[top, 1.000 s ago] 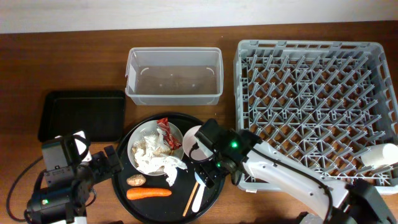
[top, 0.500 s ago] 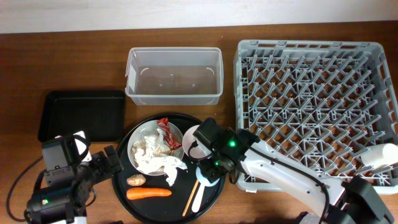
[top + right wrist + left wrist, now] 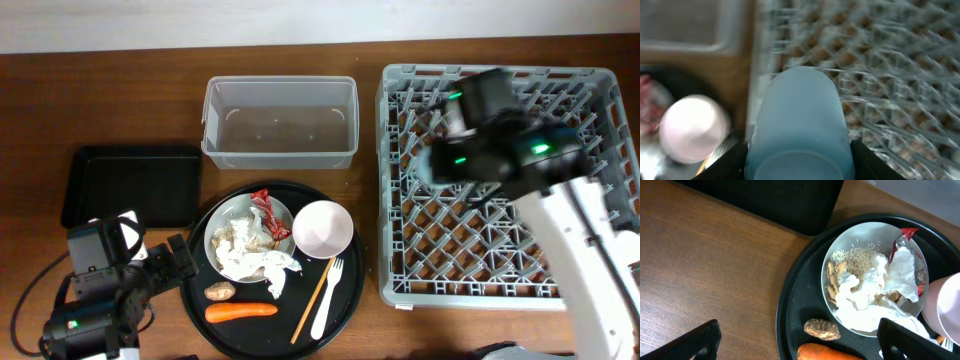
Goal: Sort waste into correct bins and load items into the dishwasher rack
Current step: 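Place the light-blue cup upside down in the dish rack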
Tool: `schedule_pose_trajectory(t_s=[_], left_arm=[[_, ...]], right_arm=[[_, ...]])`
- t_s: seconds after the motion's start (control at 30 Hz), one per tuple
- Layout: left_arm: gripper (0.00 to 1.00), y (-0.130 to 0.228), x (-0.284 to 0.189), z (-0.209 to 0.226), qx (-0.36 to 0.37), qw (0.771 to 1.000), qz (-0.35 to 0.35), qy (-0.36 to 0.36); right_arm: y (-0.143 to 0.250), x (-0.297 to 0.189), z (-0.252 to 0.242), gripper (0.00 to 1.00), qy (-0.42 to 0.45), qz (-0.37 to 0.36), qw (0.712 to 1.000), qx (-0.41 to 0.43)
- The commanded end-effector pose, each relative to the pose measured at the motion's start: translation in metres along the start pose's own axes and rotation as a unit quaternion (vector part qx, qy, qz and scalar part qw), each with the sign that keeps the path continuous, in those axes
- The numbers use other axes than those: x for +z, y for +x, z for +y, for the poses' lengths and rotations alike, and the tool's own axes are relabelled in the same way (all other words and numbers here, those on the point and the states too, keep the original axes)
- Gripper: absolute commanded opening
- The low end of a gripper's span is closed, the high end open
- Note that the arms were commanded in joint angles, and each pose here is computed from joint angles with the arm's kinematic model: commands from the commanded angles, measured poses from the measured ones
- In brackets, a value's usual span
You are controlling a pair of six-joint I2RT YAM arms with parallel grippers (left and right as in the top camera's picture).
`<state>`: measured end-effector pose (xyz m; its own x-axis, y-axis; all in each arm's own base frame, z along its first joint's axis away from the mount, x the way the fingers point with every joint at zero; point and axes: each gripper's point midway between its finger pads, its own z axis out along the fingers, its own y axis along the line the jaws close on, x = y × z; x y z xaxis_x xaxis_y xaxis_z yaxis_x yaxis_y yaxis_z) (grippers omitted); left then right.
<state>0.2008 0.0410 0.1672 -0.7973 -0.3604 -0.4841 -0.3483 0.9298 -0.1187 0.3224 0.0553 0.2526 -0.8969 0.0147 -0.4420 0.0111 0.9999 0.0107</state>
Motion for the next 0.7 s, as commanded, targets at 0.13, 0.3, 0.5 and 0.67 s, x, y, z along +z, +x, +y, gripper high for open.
schedule_pose_trajectory(t_s=[0.13, 0.3, 0.5, 0.67], left_arm=[[0.99, -0.006, -0.005, 0.001, -0.007, 1.000, -0.011, -0.003], [0.99, -0.006, -0.005, 0.001, -0.007, 1.000, -0.011, -0.003], [0.99, -0.006, -0.005, 0.001, -0.007, 1.000, -0.011, -0.003], [0.99, -0.006, -0.005, 0.001, -0.007, 1.000, -0.011, -0.003]], right_arm=[[0.022, -0.015, -0.209, 0.45, 0.146, -0.003, 0.948, 0.283], [0.042, 0.011, -0.269, 0.44, 0.174, 0.029, 0.919, 0.353], [0.062, 0.069, -0.285, 0.44, 0.169, 0.114, 0.906, 0.371], [0.077, 0.099, -0.286, 0.43, 0.161, 0.161, 0.900, 0.372]])
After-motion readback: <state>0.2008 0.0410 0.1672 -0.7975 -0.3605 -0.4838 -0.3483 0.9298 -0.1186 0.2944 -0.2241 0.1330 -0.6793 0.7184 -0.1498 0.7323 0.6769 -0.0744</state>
